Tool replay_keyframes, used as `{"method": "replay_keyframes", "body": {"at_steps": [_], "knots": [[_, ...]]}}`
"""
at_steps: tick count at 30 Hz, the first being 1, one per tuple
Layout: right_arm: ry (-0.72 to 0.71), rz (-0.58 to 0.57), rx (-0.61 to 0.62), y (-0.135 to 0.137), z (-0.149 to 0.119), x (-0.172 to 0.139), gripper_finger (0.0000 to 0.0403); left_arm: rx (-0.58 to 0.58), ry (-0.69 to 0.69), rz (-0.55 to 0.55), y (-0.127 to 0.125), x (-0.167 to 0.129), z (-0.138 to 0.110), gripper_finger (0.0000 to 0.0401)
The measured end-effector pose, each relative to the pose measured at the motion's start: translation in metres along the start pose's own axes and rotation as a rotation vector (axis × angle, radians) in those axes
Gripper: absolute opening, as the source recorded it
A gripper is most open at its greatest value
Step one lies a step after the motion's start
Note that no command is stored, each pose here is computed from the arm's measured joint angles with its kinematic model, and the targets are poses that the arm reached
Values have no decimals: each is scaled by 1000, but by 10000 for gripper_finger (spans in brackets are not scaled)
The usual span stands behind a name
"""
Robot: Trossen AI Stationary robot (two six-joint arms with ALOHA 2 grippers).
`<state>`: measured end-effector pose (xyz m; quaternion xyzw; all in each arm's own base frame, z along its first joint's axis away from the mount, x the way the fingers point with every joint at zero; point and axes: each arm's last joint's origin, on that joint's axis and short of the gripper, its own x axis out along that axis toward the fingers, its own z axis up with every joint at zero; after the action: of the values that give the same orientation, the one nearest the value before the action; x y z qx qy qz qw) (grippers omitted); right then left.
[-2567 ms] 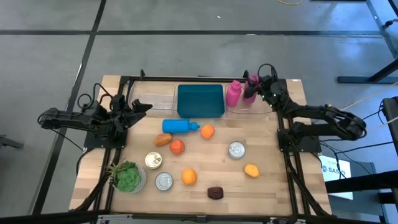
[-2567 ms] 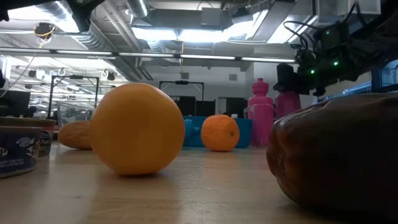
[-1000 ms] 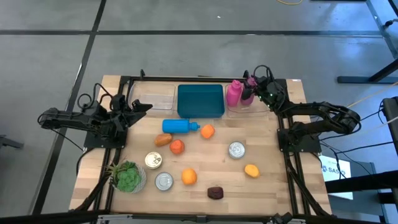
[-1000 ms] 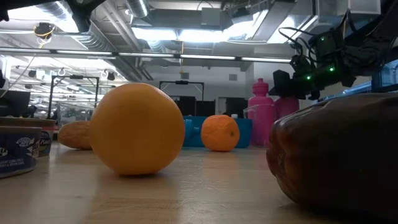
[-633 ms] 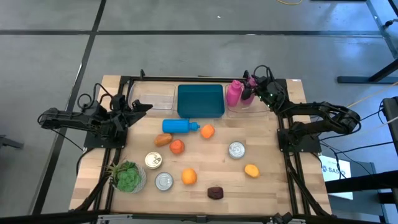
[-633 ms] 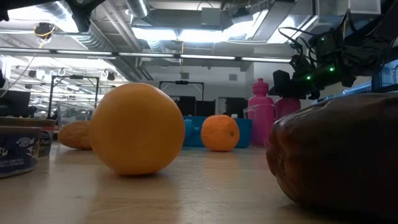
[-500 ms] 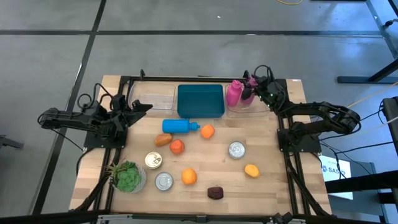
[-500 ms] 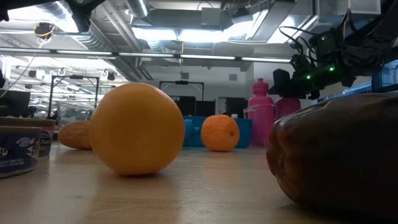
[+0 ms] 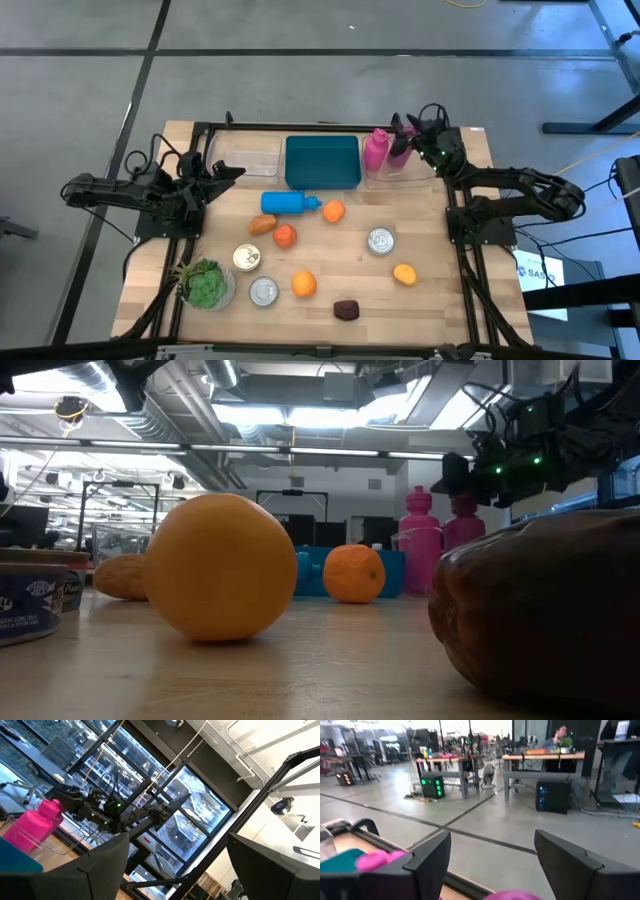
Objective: Pick & Place Food Item
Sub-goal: Put the blue tumbler into the right transparent bin
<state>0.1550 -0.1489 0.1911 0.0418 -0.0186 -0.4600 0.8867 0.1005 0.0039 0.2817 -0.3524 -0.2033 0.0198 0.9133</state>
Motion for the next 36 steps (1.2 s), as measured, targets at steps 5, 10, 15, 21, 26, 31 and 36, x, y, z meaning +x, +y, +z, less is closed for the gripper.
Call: {"method": "replay_keyframes", "body": {"at_steps": [5,10,15,21,26,31,36], "knots": [[-43,7,1,0,11,-7,286,1,0,0,0,0,0,326],[-77,75,-14,1,22,-14,286,1,0,0,0,0,0,326],[-57,140,-34,9,43,-17,286,1,0,0,0,0,0,326],[66,190,-65,26,85,-13,286,1,0,0,0,0,0,326],[129,277,-78,44,127,-17,286,4,0,0,0,0,0,326],[153,414,-98,64,160,-29,286,8,11,-13,0,0,0,326],[218,563,-167,91,169,-37,286,38,14,-11,0,0,-1,326]]}}
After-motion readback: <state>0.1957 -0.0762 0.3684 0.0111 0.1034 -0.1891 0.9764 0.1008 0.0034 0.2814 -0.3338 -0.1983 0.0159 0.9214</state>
